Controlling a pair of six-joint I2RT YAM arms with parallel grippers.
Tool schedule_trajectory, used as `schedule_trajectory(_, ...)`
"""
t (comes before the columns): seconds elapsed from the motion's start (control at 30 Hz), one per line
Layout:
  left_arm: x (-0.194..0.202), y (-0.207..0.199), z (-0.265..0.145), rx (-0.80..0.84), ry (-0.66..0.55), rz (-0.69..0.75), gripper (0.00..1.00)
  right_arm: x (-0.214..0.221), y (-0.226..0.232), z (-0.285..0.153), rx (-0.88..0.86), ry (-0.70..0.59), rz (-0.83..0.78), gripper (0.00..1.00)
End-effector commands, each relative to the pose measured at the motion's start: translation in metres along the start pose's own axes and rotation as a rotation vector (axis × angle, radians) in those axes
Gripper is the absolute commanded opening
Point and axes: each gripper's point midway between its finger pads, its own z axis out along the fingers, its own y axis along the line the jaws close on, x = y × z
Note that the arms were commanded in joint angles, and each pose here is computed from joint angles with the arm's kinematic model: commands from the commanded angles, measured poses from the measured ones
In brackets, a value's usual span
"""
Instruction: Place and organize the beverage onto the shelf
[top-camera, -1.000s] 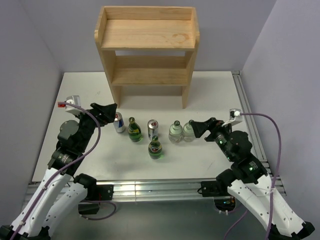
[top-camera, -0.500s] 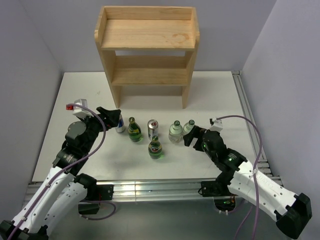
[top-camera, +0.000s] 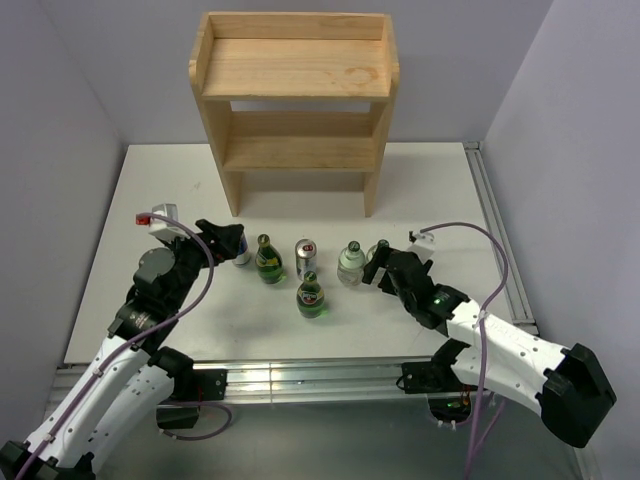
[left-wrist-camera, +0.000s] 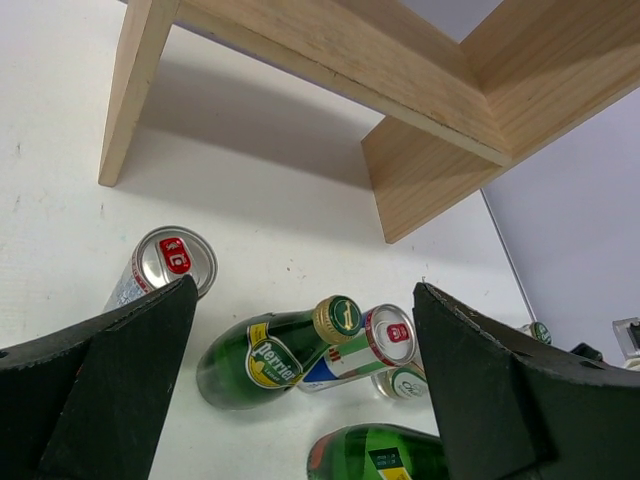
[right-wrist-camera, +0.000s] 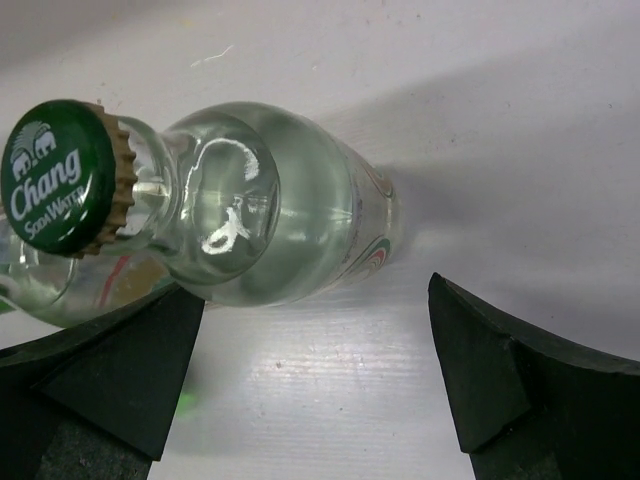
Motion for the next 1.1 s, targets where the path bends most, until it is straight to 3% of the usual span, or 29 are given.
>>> schedule_trajectory(0.0,-0.008,-0.007,0.001,0.029,-0.039,-0.009,0.96,-0.032,0.022,0.001,-0.029,-0.103,0.072,1.0)
schedule_trajectory(0.63,0.005,-0.004,-0.001,0.045,-0.019,-0.01,0.96,-0.017,0.021,0.043,0.069,-0.122,0.065,1.0)
schedule_trajectory(1.07,0.013,-0.001,0.004,0.058,-0.024,-0.007,0.96,-0.029,0.008,0.054,0.149,-0.27,0.071,1.0)
